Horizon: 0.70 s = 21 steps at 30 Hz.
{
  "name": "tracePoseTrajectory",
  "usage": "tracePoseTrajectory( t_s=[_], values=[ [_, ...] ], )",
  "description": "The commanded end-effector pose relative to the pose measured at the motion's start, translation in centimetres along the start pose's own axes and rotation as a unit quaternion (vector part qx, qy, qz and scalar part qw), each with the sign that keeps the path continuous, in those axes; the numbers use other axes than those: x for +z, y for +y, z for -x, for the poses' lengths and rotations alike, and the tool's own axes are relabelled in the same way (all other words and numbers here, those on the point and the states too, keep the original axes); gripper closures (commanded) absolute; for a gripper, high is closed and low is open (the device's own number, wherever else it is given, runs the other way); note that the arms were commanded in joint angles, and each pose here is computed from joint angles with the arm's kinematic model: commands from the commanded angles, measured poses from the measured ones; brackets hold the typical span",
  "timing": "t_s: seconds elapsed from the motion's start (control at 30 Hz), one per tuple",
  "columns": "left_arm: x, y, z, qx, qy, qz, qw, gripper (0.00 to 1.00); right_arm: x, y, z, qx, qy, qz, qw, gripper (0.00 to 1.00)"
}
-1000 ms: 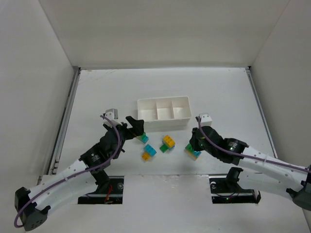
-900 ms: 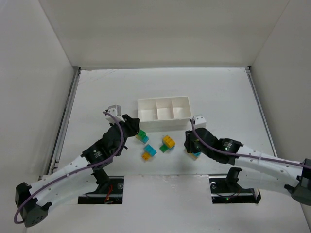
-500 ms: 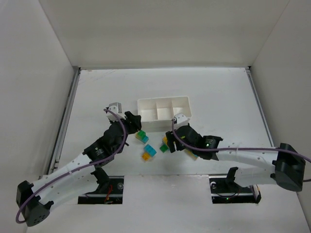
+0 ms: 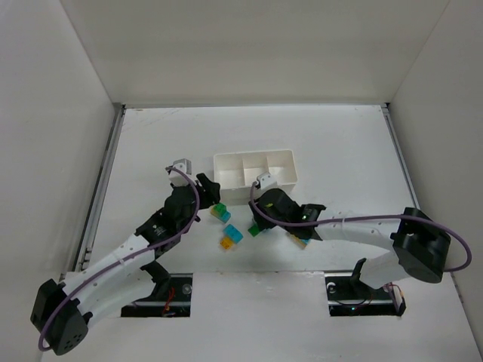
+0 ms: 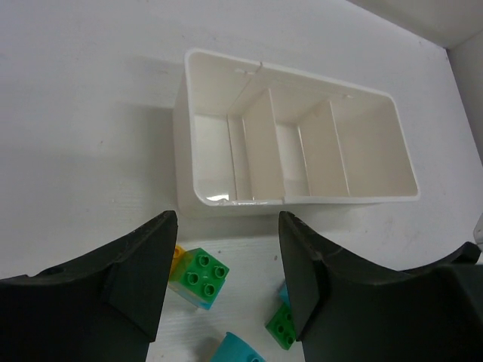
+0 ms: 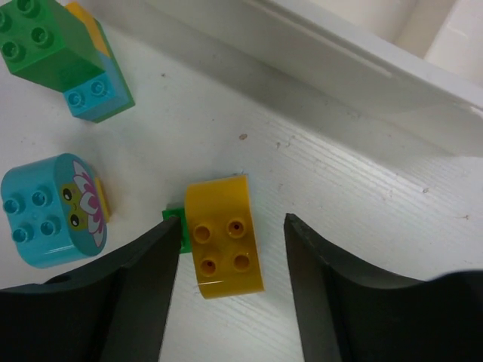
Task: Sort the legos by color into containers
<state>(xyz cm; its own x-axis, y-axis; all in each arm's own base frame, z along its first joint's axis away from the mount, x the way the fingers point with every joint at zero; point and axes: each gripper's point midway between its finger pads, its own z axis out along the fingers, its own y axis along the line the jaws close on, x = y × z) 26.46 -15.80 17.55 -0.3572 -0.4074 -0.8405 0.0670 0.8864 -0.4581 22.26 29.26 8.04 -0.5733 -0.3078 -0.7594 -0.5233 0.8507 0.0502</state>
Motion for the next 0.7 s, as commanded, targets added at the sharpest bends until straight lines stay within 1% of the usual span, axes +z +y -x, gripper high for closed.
tracePoseTrajectory(
  t_s=[0.0,0.07,0.13,0.17,0.27,0.3,0.67],
  values=[
    [0.4,-1.5,-0.3,-0.019,0.009,-0.039,0.999,0.47,0.2,0.1,2.5,0.016,-0.039,0.008,0.999,0.41],
    [0.5,-1.6,-0.3,-0.022,0.01,-0.044,0.999,0.47,0.3,-0.2,2.2,0.018,-0.036,0.006,0.999,0.46],
    [0.5,-1.8,-0.4,-0.023,0.012,-0.049,0.998,0.47,0.4,-0.5,2.0,0.018,-0.033,0.005,0.999,0.47],
    [0.5,-1.8,-0.3,-0.024,0.01,-0.049,0.998,0.47,0.4,-0.6,1.7,0.017,-0.03,0.006,0.999,0.46],
    [0.6,-1.9,-0.2,-0.024,0.01,-0.049,0.998,0.47,0.6,-0.3,1.0,0.015,-0.014,0.019,1.0,0.35],
    [0.6,-2.0,-0.1,-0.024,0.01,-0.049,0.998,0.47,0.7,-0.2,0.7,0.015,-0.009,0.022,1.0,0.34],
    [0.8,-2.2,0.0,-0.027,0.008,-0.051,0.998,0.47,1.3,0.0,-1.0,0.021,0.022,0.012,0.999,0.34]
  ],
)
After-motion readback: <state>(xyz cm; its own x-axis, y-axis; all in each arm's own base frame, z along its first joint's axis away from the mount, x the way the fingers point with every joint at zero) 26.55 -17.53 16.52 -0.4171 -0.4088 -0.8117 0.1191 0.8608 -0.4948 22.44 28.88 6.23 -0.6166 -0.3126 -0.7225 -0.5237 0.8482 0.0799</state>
